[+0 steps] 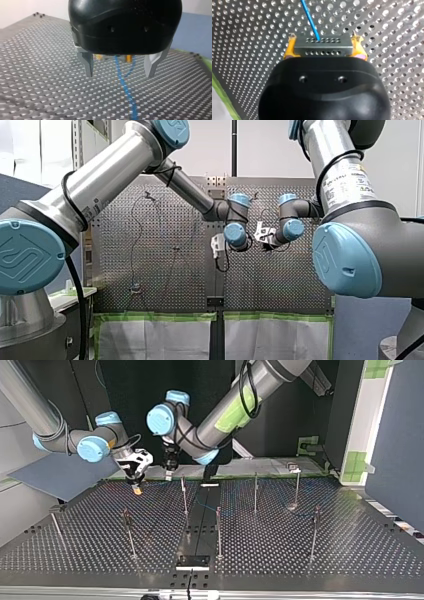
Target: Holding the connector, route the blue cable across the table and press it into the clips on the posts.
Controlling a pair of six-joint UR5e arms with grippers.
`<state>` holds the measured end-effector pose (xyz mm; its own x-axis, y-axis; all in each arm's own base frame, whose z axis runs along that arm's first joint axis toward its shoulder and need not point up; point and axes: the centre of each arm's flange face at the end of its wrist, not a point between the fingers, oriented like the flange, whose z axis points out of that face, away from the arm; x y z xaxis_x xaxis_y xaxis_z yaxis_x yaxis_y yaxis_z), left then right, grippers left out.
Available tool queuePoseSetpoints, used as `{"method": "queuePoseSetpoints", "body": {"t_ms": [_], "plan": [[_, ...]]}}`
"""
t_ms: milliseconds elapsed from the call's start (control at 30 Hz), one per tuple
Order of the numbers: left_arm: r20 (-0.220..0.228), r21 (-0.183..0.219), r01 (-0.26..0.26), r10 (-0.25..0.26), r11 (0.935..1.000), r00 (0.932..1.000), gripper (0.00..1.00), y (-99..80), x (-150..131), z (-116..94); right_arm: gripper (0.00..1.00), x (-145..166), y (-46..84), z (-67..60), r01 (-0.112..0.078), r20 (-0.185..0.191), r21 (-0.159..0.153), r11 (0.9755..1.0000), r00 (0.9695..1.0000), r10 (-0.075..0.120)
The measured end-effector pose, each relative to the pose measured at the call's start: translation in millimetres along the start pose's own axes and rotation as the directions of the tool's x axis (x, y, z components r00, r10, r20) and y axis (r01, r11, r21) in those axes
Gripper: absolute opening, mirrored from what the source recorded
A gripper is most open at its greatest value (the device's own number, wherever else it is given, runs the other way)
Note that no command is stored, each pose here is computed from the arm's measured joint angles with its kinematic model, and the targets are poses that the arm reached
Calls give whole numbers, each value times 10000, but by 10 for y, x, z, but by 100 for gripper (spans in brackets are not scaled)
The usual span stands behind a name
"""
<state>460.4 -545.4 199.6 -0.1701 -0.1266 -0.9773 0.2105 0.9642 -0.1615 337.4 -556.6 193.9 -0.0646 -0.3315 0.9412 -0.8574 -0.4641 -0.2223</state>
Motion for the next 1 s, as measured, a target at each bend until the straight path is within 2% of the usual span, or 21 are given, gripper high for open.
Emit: {"method": "queuePoseSetpoints", "body": {"t_ms": [233,400,600,733,833,1000], "plan": [[498,21,464,-465,9989,9977,100,-109,-236,93,0,16,19,4,-4,-10,69,10000,10000,4],[502,118,649,-654,9978,9966,100,-150,-274,95,0,43,42,11,-6,-44,62,10000,10000,6],[15,146,484,-484,9987,9988,100,-191,-45,59,0,62,84,14,-26,-71,7,10000,10000,26],[-154,132,405,-403,9991,9991,100,-224,168,56,0,70,105,14,-37,-78,-24,10000,10000,36],[-66,-2,442,-442,9990,9990,100,-238,303,99,0,68,113,10,-47,-44,-43,10000,10000,47],[438,-253,730,-719,9970,9965,100,-294,342,146,0,66,114,2,-60,21,-32,10000,10000,60]]}}
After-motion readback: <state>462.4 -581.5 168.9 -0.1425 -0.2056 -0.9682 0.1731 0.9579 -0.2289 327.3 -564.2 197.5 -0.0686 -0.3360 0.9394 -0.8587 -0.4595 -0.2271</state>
